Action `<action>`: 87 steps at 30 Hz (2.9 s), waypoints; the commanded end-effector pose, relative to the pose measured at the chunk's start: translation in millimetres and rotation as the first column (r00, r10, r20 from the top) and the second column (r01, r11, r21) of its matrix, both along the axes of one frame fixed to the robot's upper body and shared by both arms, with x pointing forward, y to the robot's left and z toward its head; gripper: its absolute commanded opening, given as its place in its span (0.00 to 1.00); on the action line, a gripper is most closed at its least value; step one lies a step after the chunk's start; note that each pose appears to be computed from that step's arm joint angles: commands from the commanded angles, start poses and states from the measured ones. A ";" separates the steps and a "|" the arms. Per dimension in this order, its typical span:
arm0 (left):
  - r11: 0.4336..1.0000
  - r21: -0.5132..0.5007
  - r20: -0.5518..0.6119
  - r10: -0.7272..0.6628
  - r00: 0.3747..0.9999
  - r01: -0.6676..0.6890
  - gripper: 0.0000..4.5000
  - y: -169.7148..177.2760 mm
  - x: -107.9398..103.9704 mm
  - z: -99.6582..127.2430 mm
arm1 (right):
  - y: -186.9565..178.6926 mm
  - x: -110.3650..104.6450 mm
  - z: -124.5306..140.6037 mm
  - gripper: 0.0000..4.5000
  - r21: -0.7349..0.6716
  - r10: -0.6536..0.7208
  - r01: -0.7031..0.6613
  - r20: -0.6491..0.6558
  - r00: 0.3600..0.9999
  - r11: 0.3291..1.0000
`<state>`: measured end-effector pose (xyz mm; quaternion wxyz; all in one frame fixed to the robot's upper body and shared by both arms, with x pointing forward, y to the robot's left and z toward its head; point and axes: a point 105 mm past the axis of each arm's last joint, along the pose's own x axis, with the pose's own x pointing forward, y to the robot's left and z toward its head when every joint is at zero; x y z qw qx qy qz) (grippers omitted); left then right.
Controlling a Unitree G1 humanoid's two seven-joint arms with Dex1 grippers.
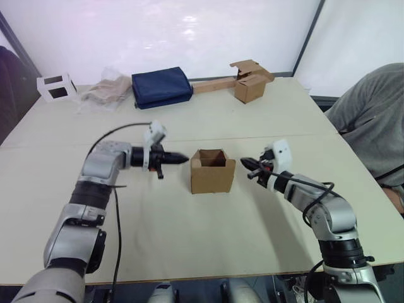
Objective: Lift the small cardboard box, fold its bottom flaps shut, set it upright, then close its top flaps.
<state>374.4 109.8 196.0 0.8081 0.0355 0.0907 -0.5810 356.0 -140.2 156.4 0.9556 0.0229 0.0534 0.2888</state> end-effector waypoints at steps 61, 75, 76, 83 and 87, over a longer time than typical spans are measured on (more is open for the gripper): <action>0.998 0.013 0.073 0.064 0.995 -0.065 0.02 -34.6 37.6 -7.6 | 86.8 -68.0 33.6 0.00 -0.096 0.568 -0.561 0.074 0.820 0.822; 1.000 0.016 0.076 -0.013 0.997 0.011 0.02 -49.8 34.7 -7.9 | 90.2 -32.8 4.7 0.00 -0.123 0.484 -0.477 0.035 0.875 0.870; 1.000 0.018 0.071 -0.021 0.997 0.020 0.02 -49.3 33.3 -8.7 | 90.1 -31.9 1.6 0.00 -0.134 0.480 -0.473 0.028 0.877 0.871; 0.999 0.039 0.061 -0.015 0.998 0.013 0.02 -41.2 31.3 -16.3 | 89.1 -31.5 -11.8 0.00 -0.183 0.472 -0.465 -0.007 0.882 0.866; 0.999 0.029 0.064 -0.014 0.998 0.012 0.02 -33.8 27.2 -14.4 | 88.5 -32.8 -11.7 0.00 -0.178 0.471 -0.465 -0.007 0.882 0.867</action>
